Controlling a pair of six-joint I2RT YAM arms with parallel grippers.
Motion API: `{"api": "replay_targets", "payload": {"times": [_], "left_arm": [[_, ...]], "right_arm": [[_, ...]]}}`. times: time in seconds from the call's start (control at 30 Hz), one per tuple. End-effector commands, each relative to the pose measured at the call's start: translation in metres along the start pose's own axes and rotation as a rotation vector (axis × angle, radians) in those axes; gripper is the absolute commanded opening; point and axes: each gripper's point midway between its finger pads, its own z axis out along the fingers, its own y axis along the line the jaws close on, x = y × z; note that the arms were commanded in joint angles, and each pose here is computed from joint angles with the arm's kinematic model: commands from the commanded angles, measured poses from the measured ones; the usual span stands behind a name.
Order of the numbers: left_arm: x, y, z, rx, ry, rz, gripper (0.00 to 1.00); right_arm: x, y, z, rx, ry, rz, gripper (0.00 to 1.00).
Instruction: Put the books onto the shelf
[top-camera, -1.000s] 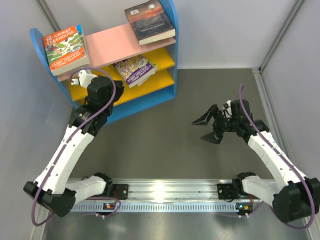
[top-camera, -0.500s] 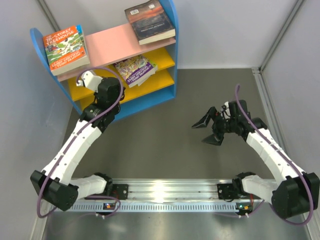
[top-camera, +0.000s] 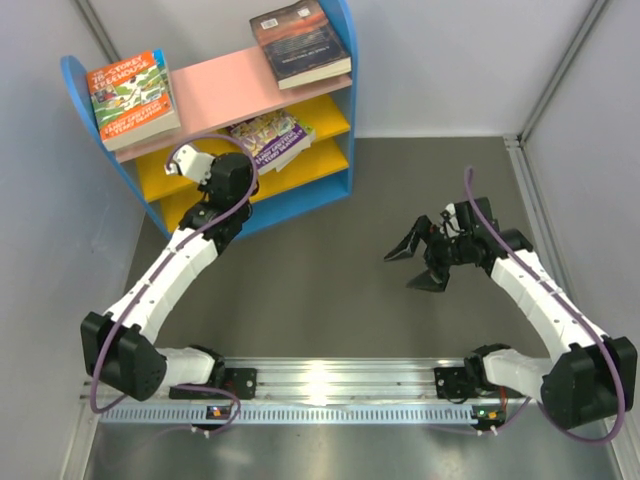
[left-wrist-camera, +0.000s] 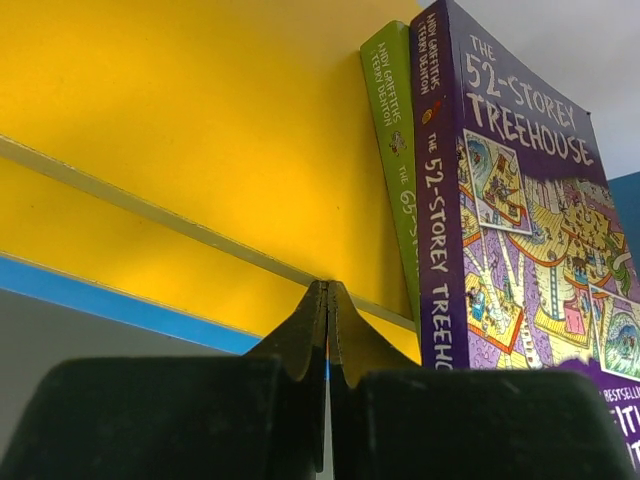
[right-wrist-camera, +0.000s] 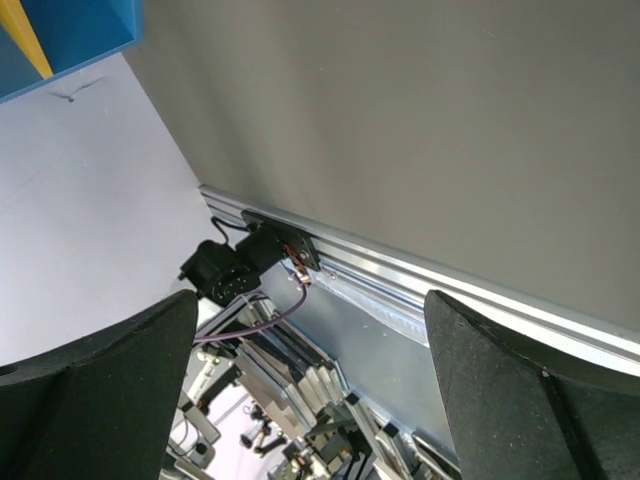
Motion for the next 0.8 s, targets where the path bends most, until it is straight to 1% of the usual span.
{"api": "replay_targets", "payload": {"times": [0.0, 0.13, 0.27, 0.3, 0.37, 0.4, 0.47, 0.5, 0.53, 0.63, 0.7, 0.77], "left_arm": [[-0.009, -0.016, 0.018, 0.034, -0.056, -0.082, 0.0], [-0.003, -0.029, 0.028, 0.059, -0.039, -0.089, 0.0], [0.013, -0.049, 0.041, 0.095, 0.01, -0.076, 0.0], [0.022, -0.049, 0.048, 0.088, 0.025, -0.064, 0.0], [0.023, -0.061, 0.052, 0.11, 0.033, -0.078, 0.0], [0.032, -0.062, 0.057, 0.113, 0.053, -0.072, 0.0], [0.035, -0.074, 0.061, 0.138, 0.068, -0.084, 0.0], [0.043, -0.076, 0.065, 0.14, 0.087, -0.077, 0.0], [0.041, -0.085, 0.065, 0.157, 0.087, -0.086, 0.0], [0.042, -0.093, 0.068, 0.171, 0.091, -0.083, 0.0], [0.039, -0.093, 0.066, 0.167, 0.089, -0.075, 0.01], [0.033, -0.093, 0.062, 0.159, 0.086, -0.076, 0.03]], "right_arm": [[-0.007, 0.013, -0.008, -0.014, -0.021, -0.046, 0.94], [-0.009, 0.011, -0.005, -0.004, -0.017, -0.038, 0.94], [-0.012, 0.012, -0.005, -0.002, -0.02, -0.034, 0.93], [-0.012, 0.012, -0.005, -0.002, -0.022, -0.033, 0.94], [-0.014, 0.011, -0.005, -0.001, -0.024, -0.031, 0.93], [-0.014, 0.011, -0.005, -0.001, -0.026, -0.029, 0.94], [-0.015, 0.011, -0.005, -0.001, -0.027, -0.029, 0.93], [-0.016, 0.009, -0.006, 0.001, -0.03, -0.026, 0.93], [-0.016, 0.009, -0.005, 0.001, -0.028, -0.024, 0.93], [-0.018, 0.011, -0.006, -0.003, -0.034, -0.03, 0.93], [-0.019, 0.011, -0.006, -0.002, -0.035, -0.033, 0.93], [-0.021, 0.013, -0.008, -0.006, -0.042, -0.041, 0.93]]}}
